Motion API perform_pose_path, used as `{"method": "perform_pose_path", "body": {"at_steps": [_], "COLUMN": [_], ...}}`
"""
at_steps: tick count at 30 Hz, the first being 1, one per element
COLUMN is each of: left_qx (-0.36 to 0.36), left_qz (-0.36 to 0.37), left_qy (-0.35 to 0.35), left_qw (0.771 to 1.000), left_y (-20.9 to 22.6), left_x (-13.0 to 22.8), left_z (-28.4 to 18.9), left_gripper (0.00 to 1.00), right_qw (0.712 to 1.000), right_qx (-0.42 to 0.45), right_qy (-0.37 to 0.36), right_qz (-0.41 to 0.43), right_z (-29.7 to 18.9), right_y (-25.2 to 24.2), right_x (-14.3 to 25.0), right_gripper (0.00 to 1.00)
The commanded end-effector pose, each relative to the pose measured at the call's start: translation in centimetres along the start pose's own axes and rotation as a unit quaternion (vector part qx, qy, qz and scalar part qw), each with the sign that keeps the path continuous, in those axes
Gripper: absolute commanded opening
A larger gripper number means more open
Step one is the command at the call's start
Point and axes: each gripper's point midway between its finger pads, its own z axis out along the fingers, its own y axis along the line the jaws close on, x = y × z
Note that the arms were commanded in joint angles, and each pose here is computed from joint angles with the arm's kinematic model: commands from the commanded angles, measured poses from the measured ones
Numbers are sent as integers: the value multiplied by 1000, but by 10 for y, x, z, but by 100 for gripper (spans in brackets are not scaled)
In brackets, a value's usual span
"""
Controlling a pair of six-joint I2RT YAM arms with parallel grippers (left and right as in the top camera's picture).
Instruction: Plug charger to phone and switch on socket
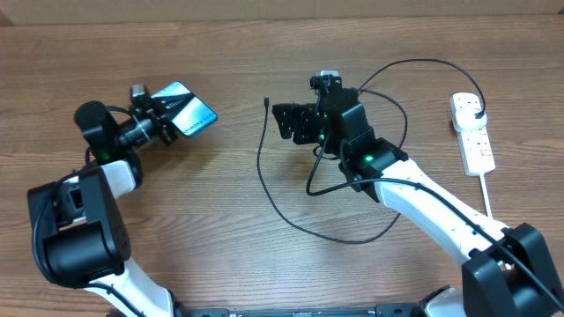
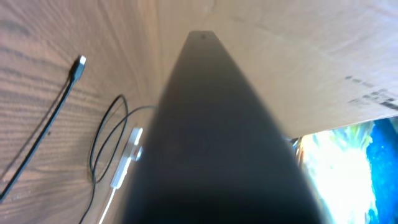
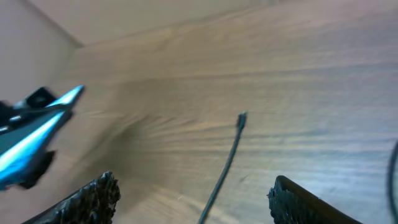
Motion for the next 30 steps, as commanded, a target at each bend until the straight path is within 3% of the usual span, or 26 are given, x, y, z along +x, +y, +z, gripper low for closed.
{"method": "perform_pose_path", "body": {"at_steps": [1, 17, 30], "left_qx": [8, 10, 10], "left_qz": [25, 33, 36], "left_qy": [11, 9, 10], "left_qw": [1000, 999, 999], "left_y": [-16, -17, -17], "left_x": [-2, -4, -4], "left_z": [-6, -10, -10], "left_gripper": [4, 4, 4], "right_qw": [999, 992, 988], "right_qx": [37, 63, 86], "right_qy": [-13, 74, 62], "right_qz": [-19, -78, -112], "right_z": [19, 111, 144], "right_y": [-12, -18, -14], "right_x": [-5, 30, 57], "right_gripper": [78, 74, 70]}}
